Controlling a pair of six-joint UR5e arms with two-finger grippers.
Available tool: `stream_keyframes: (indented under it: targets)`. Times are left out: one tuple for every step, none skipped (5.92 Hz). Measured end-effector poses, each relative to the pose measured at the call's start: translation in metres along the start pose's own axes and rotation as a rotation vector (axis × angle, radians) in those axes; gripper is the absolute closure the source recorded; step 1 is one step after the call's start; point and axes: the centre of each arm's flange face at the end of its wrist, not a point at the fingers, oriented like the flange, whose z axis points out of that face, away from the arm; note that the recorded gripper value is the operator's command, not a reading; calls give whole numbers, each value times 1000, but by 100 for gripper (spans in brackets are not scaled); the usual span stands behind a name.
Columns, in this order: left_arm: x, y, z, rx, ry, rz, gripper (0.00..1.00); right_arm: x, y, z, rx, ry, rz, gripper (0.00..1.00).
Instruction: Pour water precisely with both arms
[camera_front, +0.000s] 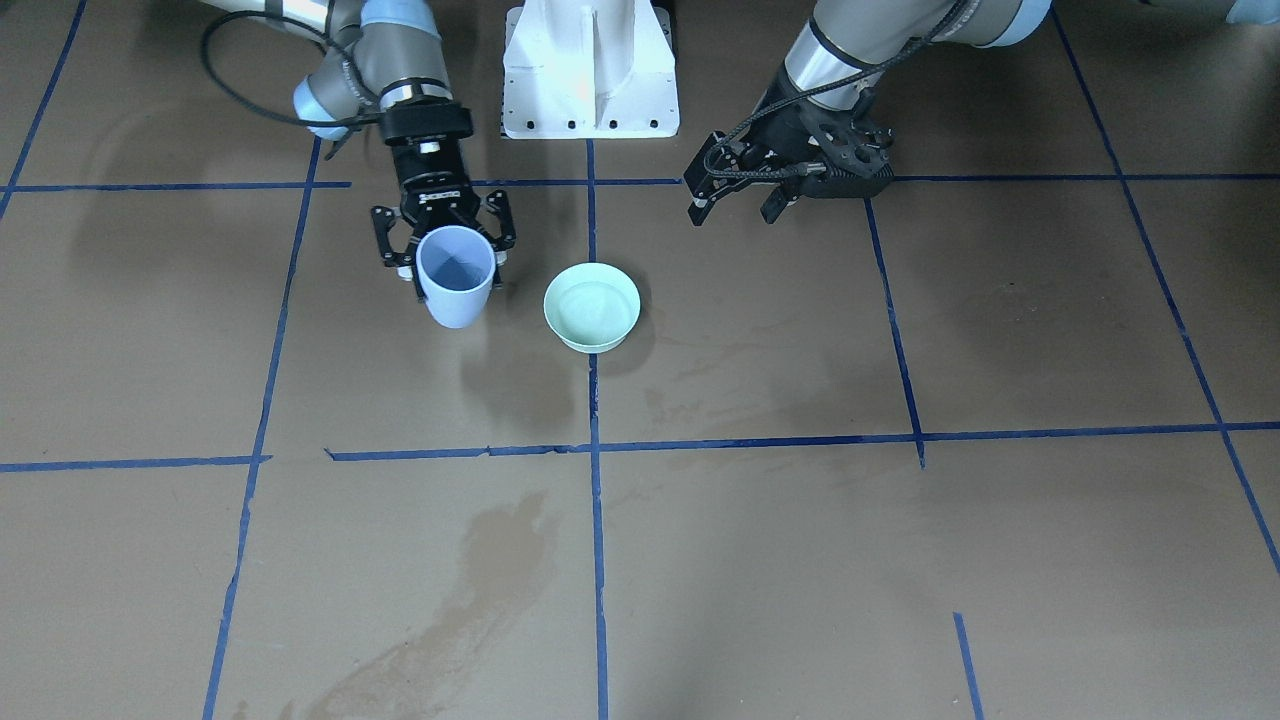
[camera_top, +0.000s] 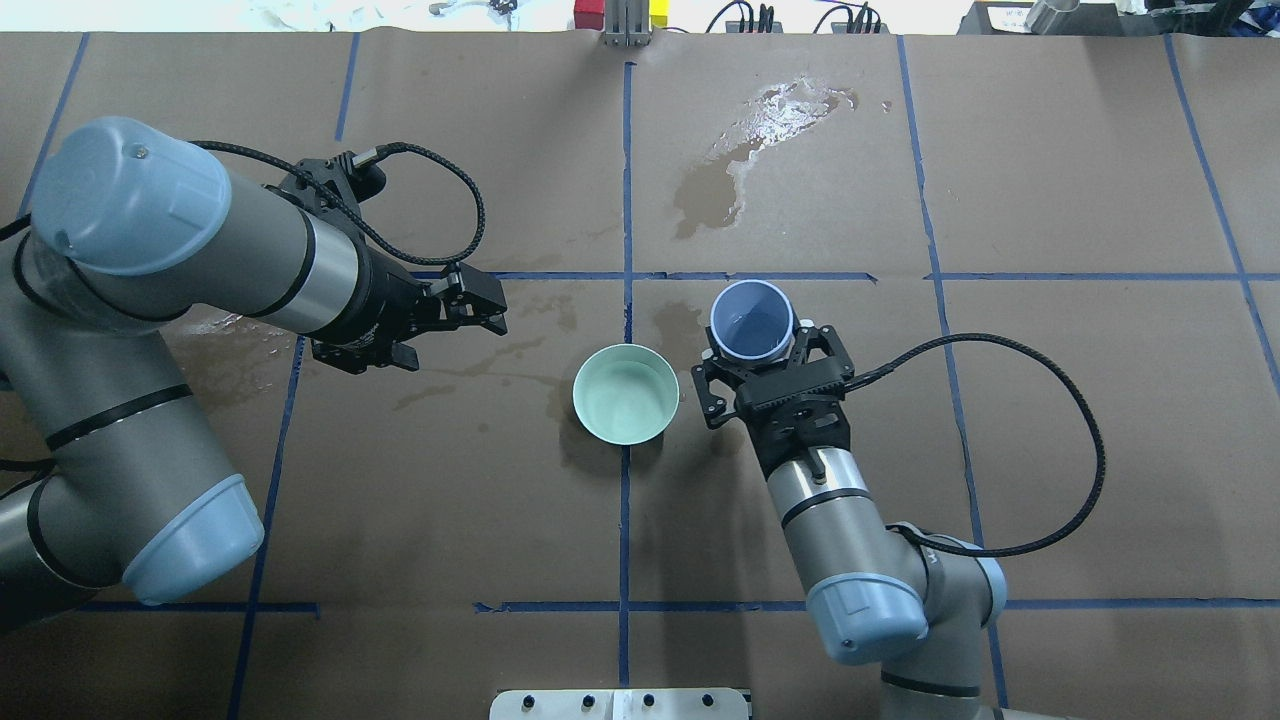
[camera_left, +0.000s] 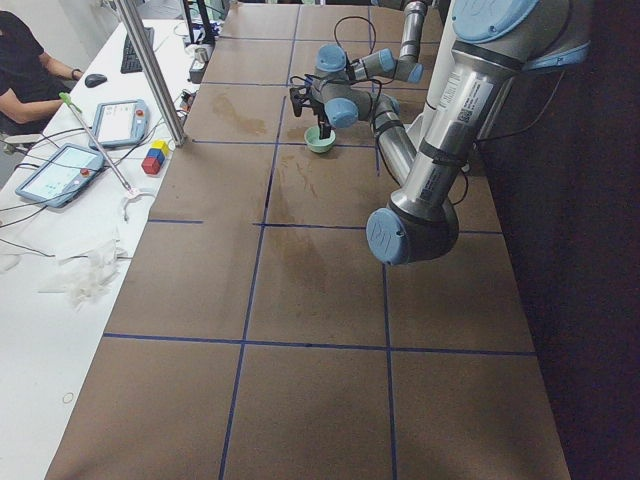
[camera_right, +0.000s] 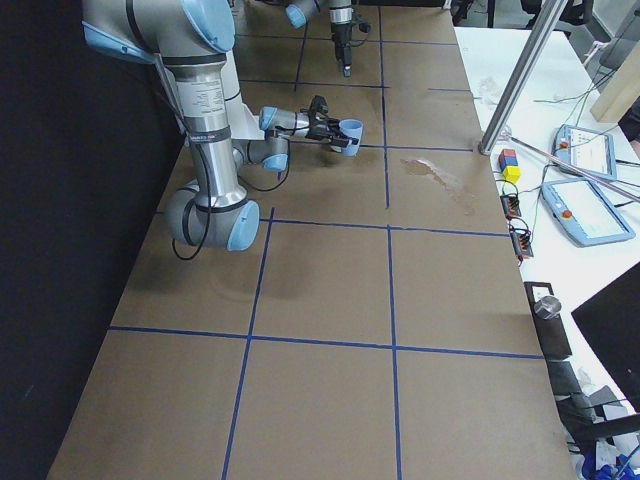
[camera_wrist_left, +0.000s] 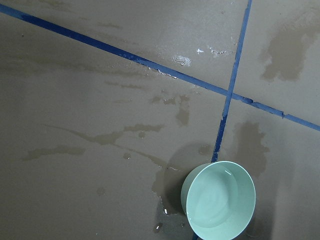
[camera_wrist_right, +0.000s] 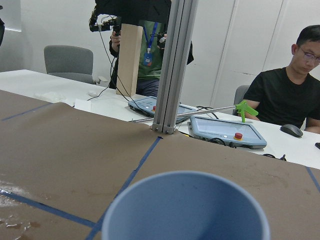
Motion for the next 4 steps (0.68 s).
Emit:
stream_keyframes:
  targets:
    - [0,0,-1,1,0,0,0,-16,-4,2,-16,12,-35,98]
    - [-1,-1,-1,2,0,0,0,-29,-5,3,-35,22,-72,98]
    - [-1,-1,-1,2,0,-1,0,-36,-2,2,-50,21,-97,98]
    - [-3,0,-1,1,-2,-1,0,-39,2,1,-58,23,-201,97]
